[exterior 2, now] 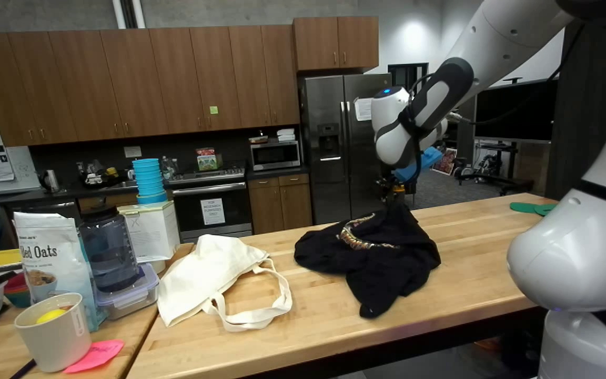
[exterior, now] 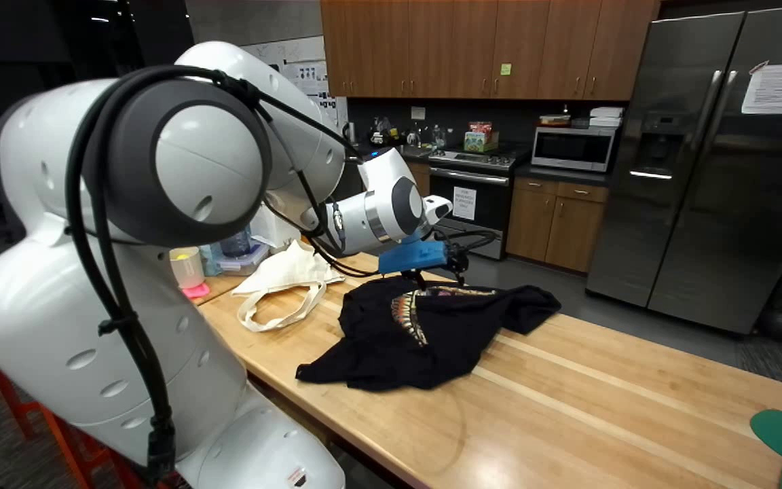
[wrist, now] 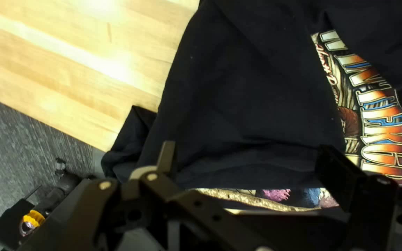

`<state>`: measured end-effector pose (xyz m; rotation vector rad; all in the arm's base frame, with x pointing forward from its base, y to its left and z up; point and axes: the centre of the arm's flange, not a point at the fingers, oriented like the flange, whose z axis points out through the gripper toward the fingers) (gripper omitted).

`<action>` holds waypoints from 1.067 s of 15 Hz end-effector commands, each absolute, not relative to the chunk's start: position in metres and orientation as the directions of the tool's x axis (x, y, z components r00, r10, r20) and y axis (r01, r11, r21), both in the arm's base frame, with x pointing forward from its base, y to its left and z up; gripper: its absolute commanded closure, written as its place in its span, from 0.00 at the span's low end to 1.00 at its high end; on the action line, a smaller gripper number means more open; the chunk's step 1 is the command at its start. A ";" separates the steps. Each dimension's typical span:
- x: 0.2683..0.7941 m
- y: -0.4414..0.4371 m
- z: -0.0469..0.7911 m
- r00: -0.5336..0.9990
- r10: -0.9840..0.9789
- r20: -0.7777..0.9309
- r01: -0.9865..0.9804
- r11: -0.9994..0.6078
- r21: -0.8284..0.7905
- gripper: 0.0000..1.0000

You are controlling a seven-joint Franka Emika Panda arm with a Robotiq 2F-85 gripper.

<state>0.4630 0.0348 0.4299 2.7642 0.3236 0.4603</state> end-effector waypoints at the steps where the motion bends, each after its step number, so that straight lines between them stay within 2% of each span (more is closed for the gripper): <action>1: 0.475 0.072 0.451 0.898 0.347 0.270 0.219 -0.885 0.411 0.00; 9: 0.491 0.153 0.475 0.809 0.493 0.320 0.347 -0.840 0.417 0.00; 16: 0.519 0.177 0.427 0.811 0.518 0.272 0.414 -0.837 0.359 0.00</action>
